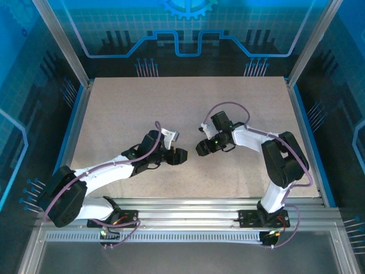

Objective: Remove the keys from the keyring

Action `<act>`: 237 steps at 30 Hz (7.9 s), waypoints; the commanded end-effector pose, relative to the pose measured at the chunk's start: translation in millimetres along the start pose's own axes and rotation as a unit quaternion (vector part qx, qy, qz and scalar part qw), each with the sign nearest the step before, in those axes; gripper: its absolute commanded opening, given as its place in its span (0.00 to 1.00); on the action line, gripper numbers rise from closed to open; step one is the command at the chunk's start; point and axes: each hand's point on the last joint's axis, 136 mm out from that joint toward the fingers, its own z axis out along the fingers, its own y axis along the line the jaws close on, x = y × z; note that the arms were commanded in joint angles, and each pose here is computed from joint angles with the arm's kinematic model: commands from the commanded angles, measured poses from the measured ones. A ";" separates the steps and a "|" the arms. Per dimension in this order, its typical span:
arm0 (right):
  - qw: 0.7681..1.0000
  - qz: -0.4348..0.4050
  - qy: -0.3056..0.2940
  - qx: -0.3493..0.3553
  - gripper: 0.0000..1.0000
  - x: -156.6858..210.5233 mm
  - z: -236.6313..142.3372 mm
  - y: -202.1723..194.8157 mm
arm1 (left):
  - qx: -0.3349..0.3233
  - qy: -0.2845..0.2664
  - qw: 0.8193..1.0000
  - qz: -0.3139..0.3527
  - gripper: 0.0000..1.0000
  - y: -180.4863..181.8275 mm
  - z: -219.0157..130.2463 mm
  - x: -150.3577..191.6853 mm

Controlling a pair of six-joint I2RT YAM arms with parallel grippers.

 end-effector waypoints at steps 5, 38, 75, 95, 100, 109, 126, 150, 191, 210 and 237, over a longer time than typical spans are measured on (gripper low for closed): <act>0.999 -0.027 -0.026 -0.014 0.63 -19.4 2.4 3.5 | 0.007 -0.005 1.000 -0.010 0.58 -1.5 -4.9 -0.1; 0.984 -0.036 0.085 0.150 0.57 15.8 -4.2 -38.8 | 0.010 -0.009 1.000 -0.003 0.58 -1.9 -8.6 -2.6; 0.980 0.129 0.080 0.132 0.39 18.4 33.7 -10.2 | 0.007 -0.016 1.000 -0.010 0.58 1.3 -7.3 -4.3; 0.976 0.210 -0.022 0.045 0.39 -36.5 45.2 47.4 | 0.005 -0.023 1.000 -0.012 0.58 2.1 -13.1 -3.2; 0.980 0.178 -0.035 0.079 0.40 -41.1 25.0 42.4 | 0.004 -0.024 1.000 -0.010 0.58 1.7 -14.5 -3.4; 0.993 0.003 -0.052 0.104 0.49 -53.4 -0.2 27.9 | 0.003 -0.027 1.000 -0.006 0.58 -0.6 -18.6 -6.7; 0.998 -0.037 -0.026 0.033 0.47 -47.5 42.5 25.9 | 0.004 -0.032 0.999 -0.001 0.59 -5.1 -27.1 -12.5; 0.996 -0.055 -0.022 0.063 0.42 -21.5 48.1 26.0 | -0.003 -0.033 0.999 -0.009 0.59 2.7 -27.5 -9.0; 0.993 -0.094 -0.053 0.047 0.42 -9.9 32.2 18.3 | -0.002 -0.029 0.999 -0.017 0.59 3.9 -24.9 -6.9; 0.992 -0.102 -0.042 0.057 0.19 -4.5 35.6 17.8 | -0.005 -0.030 0.999 -0.014 0.59 3.5 -26.5 -9.4; 0.947 -0.272 -0.158 -0.061 0.04 -69.9 -177.2 163.7 | 0.130 -0.096 0.985 0.055 0.40 -82.7 -129.7 -123.6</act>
